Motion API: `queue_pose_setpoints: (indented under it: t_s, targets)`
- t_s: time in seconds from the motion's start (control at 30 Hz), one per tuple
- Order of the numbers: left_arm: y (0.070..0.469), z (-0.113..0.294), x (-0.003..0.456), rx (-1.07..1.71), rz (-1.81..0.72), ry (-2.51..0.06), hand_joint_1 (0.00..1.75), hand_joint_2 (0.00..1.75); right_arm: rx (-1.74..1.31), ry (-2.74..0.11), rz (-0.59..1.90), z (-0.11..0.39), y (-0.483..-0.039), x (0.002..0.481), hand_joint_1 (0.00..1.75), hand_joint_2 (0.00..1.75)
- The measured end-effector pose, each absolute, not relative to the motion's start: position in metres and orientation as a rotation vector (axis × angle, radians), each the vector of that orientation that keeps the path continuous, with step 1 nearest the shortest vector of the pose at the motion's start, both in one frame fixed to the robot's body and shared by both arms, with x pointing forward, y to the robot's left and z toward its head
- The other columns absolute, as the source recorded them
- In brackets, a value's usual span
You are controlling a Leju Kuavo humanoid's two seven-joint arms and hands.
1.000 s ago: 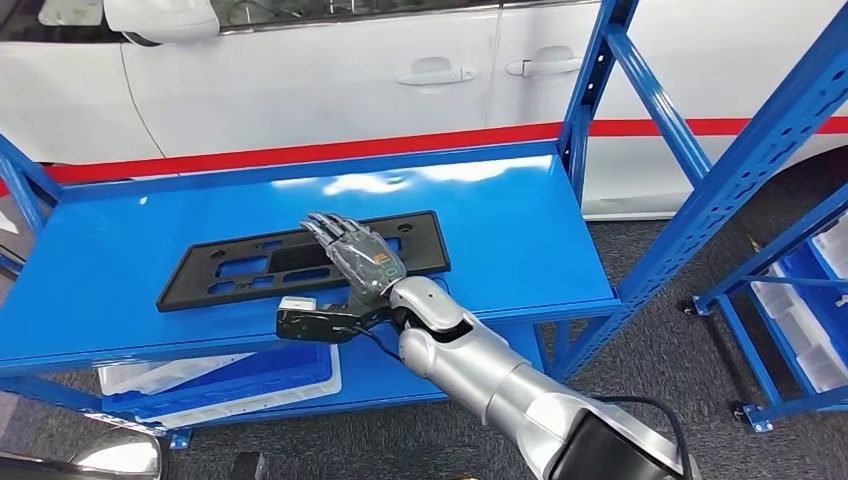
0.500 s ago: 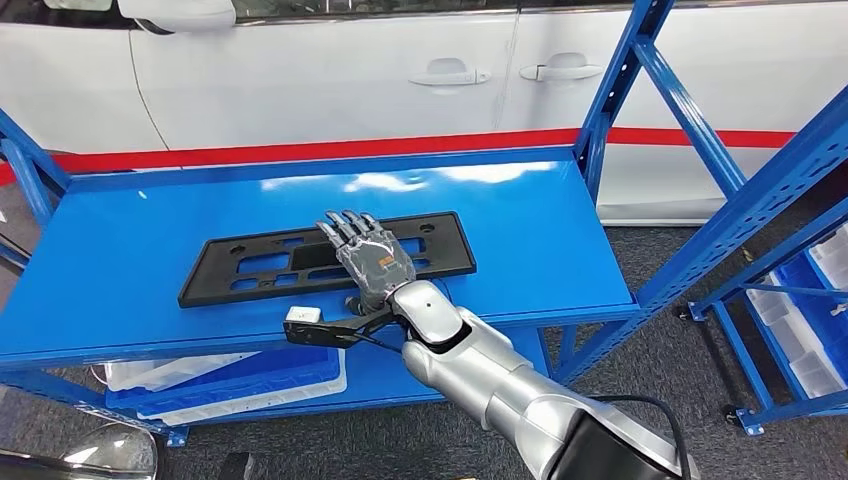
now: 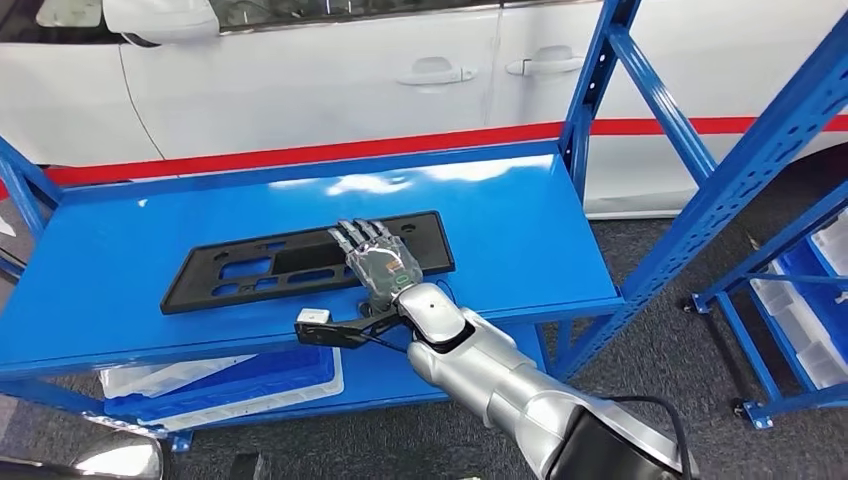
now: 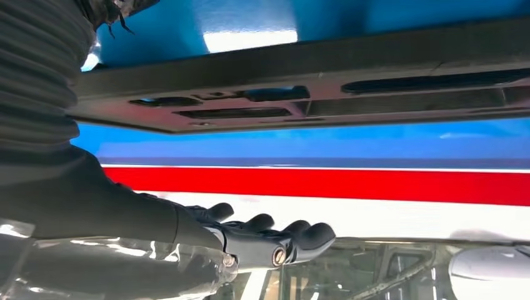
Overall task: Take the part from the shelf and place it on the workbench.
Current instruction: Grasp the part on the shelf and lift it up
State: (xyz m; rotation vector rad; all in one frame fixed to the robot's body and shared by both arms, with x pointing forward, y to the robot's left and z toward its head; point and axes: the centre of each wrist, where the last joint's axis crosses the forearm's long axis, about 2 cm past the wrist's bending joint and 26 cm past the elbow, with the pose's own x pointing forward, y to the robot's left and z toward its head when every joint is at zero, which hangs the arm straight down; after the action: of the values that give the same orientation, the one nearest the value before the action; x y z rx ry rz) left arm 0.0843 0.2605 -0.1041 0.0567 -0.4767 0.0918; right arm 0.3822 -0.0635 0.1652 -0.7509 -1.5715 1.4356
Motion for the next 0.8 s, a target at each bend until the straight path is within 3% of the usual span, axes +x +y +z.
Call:
queue_pose_setpoints:
  t_s: [0.73,0.8]
  targets:
    - [0.259,-0.104,0.084,0.074,0.094,-0.462,0.0,0.0,-0.989,-1.435,1.367,0.144,-0.095,0.387,0.0,1.75]
    - [0.259,-0.104,0.084,0.073,0.091,-0.462,0.0,0.0,-1.004,-1.434,1.353,0.143,-0.097,0.388,0.83,1.75]
